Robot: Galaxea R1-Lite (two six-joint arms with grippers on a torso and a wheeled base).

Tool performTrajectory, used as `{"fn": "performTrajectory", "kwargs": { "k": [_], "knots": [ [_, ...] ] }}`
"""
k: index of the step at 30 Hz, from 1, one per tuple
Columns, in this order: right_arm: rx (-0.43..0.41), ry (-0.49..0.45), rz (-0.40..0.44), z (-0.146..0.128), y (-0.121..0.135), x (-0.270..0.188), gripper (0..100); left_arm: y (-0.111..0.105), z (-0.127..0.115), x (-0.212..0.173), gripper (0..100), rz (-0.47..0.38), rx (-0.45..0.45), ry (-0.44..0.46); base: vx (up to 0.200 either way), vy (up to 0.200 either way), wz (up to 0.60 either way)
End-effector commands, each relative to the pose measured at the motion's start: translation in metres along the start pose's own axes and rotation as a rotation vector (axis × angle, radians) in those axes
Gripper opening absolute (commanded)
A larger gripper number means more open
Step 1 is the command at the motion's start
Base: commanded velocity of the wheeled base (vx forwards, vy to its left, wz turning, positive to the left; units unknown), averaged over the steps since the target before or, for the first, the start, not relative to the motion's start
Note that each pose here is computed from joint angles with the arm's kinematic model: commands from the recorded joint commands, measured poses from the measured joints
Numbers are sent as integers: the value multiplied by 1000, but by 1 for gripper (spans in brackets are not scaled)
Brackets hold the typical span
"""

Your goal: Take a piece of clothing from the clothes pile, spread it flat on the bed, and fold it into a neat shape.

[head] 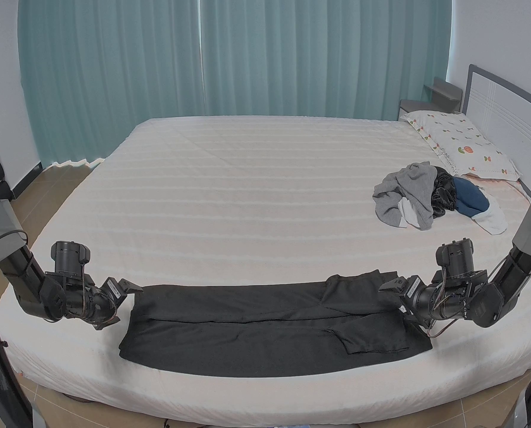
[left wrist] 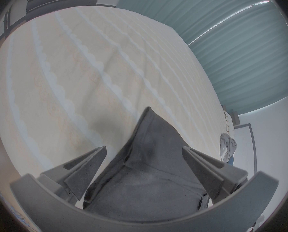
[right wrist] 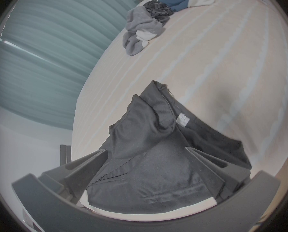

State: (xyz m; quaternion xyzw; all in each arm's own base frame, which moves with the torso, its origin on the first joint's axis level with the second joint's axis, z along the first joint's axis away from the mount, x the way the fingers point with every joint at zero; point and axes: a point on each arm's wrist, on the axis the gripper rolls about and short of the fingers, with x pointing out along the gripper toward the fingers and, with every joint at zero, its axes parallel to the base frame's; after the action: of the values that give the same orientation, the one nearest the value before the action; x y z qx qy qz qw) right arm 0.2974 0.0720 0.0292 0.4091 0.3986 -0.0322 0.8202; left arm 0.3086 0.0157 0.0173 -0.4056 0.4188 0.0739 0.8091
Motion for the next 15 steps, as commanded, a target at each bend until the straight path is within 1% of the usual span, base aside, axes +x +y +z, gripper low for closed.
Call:
{"fn": "performTrajectory", "kwargs": {
  "k": [1, 6, 12, 15],
  "knots": [
    [16, 10, -9, -8, 1, 0, 100, -3, -10, 8, 100, 13, 19, 27, 0, 0, 0],
    [17, 18, -21, -12, 0, 1, 100, -3, -12, 14, 100, 16, 23, 37, 0, 0, 0],
    [27, 6, -67, -14, -5, 14, 100, -4, -11, 14, 100, 15, 23, 36, 0, 0, 0],
    [42, 7, -73, -14, -6, 20, 100, -3, -11, 14, 100, 16, 21, 37, 0, 0, 0]
  ]
}}
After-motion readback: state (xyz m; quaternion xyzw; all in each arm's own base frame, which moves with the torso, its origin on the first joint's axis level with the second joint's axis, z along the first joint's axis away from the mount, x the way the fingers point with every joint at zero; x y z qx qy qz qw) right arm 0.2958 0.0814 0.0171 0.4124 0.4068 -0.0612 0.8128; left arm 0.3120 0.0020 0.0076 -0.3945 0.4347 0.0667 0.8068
